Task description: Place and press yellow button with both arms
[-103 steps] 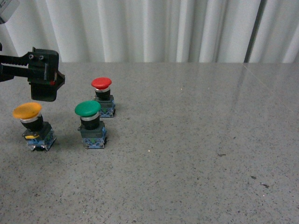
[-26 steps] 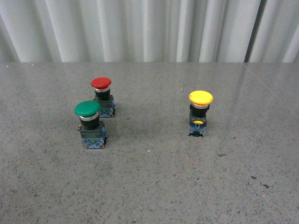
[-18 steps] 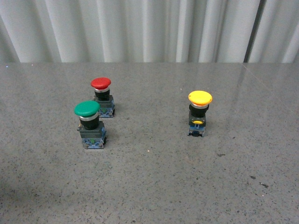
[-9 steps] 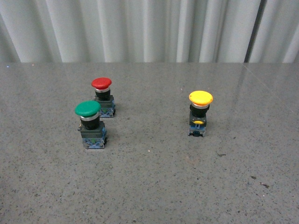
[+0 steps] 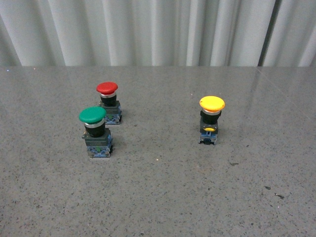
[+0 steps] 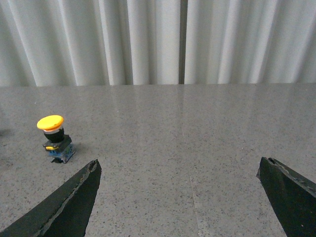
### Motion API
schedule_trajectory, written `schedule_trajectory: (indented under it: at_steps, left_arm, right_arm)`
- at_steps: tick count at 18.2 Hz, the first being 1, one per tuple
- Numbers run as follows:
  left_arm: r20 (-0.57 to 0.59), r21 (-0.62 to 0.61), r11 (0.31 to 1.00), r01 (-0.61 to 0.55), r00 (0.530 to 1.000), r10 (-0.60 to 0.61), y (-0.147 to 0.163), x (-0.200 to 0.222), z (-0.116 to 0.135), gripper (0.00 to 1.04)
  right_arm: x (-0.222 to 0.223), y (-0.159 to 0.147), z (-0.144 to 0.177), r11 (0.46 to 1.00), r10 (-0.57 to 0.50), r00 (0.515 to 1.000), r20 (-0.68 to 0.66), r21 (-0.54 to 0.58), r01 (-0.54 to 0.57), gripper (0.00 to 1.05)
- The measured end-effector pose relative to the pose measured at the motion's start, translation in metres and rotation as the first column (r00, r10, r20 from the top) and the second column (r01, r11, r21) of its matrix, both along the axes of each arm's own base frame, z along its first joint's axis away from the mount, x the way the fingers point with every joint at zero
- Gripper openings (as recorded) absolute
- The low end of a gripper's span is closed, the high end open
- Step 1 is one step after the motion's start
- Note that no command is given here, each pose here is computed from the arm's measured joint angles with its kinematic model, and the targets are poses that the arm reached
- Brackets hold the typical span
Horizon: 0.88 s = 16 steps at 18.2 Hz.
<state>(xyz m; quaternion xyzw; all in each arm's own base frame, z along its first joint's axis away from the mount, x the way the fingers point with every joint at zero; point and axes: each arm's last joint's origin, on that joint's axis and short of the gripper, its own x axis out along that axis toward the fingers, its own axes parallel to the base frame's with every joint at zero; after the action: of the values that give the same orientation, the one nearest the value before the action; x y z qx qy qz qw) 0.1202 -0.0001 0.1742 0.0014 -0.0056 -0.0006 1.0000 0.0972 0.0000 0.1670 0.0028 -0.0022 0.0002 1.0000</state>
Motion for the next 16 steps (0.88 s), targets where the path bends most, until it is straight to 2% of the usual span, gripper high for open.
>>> schedule_trajectory:
  at_steps: [11, 13, 14, 16]
  left_arm:
    - [0.004, 0.0, 1.0, 0.0, 1.0, 0.0, 0.0, -0.012, -0.003, 0.02]
    - [-0.056, 0.0, 1.0, 0.002, 0.998, -0.002, 0.0, -0.02, -0.011, 0.02]
    - [0.01, 0.0, 1.0, 0.0, 1.0, 0.0, 0.0, -0.023, -0.005, 0.02]
    - [-0.019, 0.0, 1.0, -0.001, 1.0, 0.001, 0.0, -0.023, -0.008, 0.02]
  right_arm:
    - [0.0, 0.0, 0.0, 1.0, 0.0, 1.0, 0.0, 0.0, 0.0, 0.98]
    - [0.0, 0.0, 0.0, 1.0, 0.0, 1.0, 0.0, 0.0, 0.0, 0.98]
    - [0.0, 0.0, 0.0, 1.0, 0.0, 1.0, 0.0, 0.0, 0.0, 0.98]
    - [0.0, 0.0, 0.0, 1.0, 0.0, 1.0, 0.001, 0.0, 0.0, 0.98]
